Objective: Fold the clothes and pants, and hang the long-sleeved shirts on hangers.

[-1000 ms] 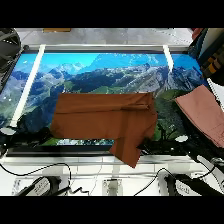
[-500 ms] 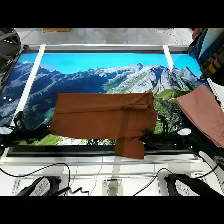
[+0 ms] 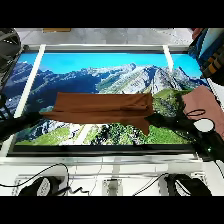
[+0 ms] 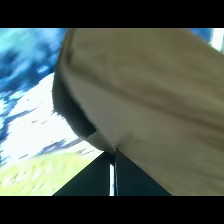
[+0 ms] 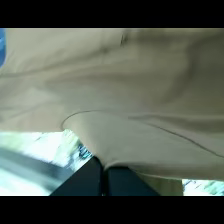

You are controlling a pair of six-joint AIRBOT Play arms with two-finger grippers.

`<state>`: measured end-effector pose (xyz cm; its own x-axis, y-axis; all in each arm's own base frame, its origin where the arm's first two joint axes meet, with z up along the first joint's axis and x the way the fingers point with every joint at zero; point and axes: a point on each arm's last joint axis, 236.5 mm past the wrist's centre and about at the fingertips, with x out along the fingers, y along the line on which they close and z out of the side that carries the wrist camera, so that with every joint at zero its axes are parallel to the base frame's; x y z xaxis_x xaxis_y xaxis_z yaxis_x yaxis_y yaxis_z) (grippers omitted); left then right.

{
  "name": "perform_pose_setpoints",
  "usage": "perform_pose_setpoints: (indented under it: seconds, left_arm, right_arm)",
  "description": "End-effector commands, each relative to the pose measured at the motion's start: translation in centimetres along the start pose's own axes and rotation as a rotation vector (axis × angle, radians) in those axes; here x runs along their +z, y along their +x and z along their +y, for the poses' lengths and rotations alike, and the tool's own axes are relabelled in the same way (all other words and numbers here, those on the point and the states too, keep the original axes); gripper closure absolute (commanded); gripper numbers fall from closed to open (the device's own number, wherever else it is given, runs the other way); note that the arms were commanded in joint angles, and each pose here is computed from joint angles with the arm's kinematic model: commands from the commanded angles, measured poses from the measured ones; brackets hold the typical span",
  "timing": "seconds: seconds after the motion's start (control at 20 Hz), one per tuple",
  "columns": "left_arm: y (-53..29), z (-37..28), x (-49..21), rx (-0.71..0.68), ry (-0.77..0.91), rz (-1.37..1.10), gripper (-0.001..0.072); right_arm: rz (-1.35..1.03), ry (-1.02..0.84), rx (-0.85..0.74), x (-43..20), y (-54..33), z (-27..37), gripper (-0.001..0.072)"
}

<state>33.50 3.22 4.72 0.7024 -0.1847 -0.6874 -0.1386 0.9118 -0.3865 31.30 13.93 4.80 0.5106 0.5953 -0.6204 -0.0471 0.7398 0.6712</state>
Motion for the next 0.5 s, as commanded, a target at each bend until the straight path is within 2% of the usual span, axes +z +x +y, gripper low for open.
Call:
perform_pose_setpoints:
  seconds: [0.0,0.1,0.25,0.45]
  left_arm:
    - [0.7,-2.1,2.6,0.004,0.104,-0.115,0.0698]
    - [2.1,-2.4,3.9,0.022,0.133,-0.165,0.0698]
    - [4.5,-2.3,5.5,0.042,0.089,-0.221,0.0698]
    - [9.3,-2.5,6.6,0.039,0.092,-0.151,0.0698]
  right_arm:
    - [-0.101,-0.105,-0.146,4.1,-0.7,-0.9,0.0704]
    - [-0.128,-0.114,-0.177,5.8,0.3,-1.5,0.0704]
    - [-0.182,-0.087,-0.208,8.9,2.3,-3.0,0.0704]
    - [-0.228,-0.07,-0.241,13.3,5.7,-4.9,0.0704]
